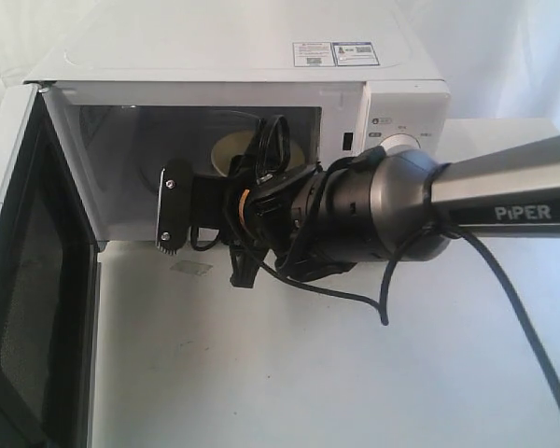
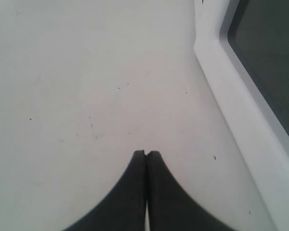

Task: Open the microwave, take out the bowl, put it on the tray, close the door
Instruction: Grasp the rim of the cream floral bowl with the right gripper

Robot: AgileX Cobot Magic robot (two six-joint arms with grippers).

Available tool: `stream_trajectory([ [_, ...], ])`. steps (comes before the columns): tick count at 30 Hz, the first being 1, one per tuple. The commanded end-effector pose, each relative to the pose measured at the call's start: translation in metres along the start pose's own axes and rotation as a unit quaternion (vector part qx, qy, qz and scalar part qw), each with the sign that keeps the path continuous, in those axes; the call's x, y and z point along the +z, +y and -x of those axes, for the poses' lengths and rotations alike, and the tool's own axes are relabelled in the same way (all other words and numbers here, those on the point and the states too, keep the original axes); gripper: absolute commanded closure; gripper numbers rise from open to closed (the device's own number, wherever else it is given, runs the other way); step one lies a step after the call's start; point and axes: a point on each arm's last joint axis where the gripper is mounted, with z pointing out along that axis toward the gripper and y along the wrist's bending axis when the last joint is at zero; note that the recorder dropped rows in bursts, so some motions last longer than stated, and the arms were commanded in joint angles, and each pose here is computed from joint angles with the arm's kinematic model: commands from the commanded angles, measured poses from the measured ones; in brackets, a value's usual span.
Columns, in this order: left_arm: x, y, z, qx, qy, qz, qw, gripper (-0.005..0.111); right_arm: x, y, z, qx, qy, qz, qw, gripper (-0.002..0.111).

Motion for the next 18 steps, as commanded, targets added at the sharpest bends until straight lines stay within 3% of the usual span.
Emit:
stream_trajectory([
  [1, 0.000, 0.000, -0.001, -0.005, -0.001, -0.001, 1.000, 0.107, 0.008, -0.002, -0.003, -0.001, 0.012, -0.010, 1.000, 0.061],
  [6, 0.000, 0.000, -0.001, -0.005, -0.001, -0.001, 1.000, 0.107, 0.018, -0.007, -0.011, 0.040, 0.021, -0.012, 0.999, 0.061],
  [18, 0.000, 0.000, -0.001, -0.005, -0.001, -0.001, 1.000, 0.107, 0.024, -0.011, -0.020, 0.042, 0.011, 0.001, 0.999, 0.061],
])
